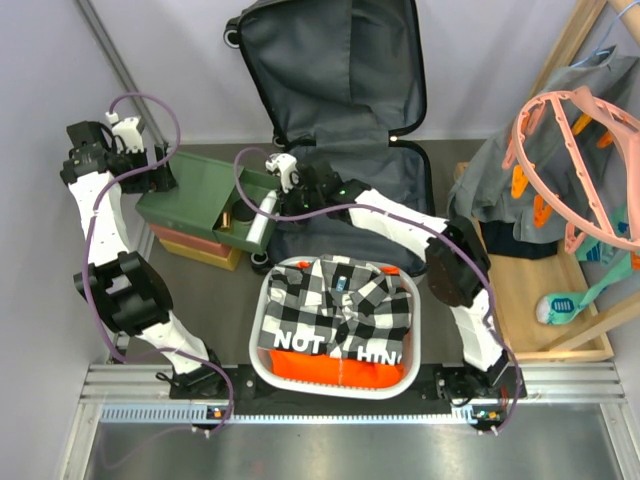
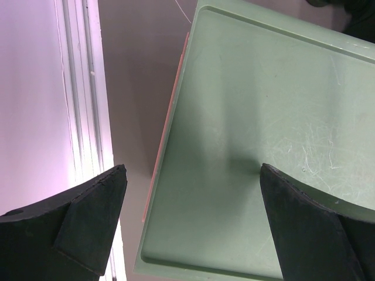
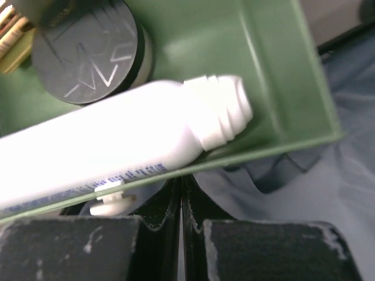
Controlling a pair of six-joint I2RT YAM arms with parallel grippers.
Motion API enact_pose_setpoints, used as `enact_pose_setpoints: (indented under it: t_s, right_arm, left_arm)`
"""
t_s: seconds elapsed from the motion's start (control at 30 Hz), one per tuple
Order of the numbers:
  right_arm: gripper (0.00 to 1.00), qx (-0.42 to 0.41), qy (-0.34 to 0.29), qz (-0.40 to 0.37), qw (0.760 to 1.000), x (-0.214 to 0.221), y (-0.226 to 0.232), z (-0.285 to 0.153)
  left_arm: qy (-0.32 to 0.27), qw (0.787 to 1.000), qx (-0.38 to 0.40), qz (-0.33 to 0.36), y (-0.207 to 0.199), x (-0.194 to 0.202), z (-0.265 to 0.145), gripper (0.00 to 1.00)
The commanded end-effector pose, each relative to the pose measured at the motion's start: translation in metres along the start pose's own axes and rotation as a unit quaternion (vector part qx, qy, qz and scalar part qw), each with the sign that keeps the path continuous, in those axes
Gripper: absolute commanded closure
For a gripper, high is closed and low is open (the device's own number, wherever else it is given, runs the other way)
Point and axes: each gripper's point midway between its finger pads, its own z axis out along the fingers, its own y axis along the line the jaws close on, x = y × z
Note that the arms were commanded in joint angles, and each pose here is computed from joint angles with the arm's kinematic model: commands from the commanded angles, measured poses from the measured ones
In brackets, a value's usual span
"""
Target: Open, take out, and arrange the luggage
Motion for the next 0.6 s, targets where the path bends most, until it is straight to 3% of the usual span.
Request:
enact_pose_setpoints:
  t_s: [0.0, 0.2, 0.37, 0.57]
  right_arm:
    - [1.0, -0.06, -0.105, 0.026, 0.992, -0.079, 0.033, 0.003]
    - [1.0, -0.093, -0.165, 0.025, 0.982, -0.12, 0.06, 0.022]
    - [1.0, -0.113, -0.185, 0.051, 0.975, -0.121, 0.066, 0.051]
    - [1.0, -0.111, -0.222, 0.032, 0.968, -0.145, 0.067, 0.043]
  left_arm:
    - [-0.029, 0.999, -0.017, 0.017, 0.005, -0.018, -0.015, 0.01]
    - [-0.032, 0.999, -0.019, 0.02, 0.005, -0.021, -0.016, 0.01]
    - [-0.033, 0.999, -0.017, 0.018, 0.004, -0.021, -0.016, 0.01]
    - [-0.038, 0.999, -0.007, 0.019, 0.0, -0.025, -0.018, 0.01]
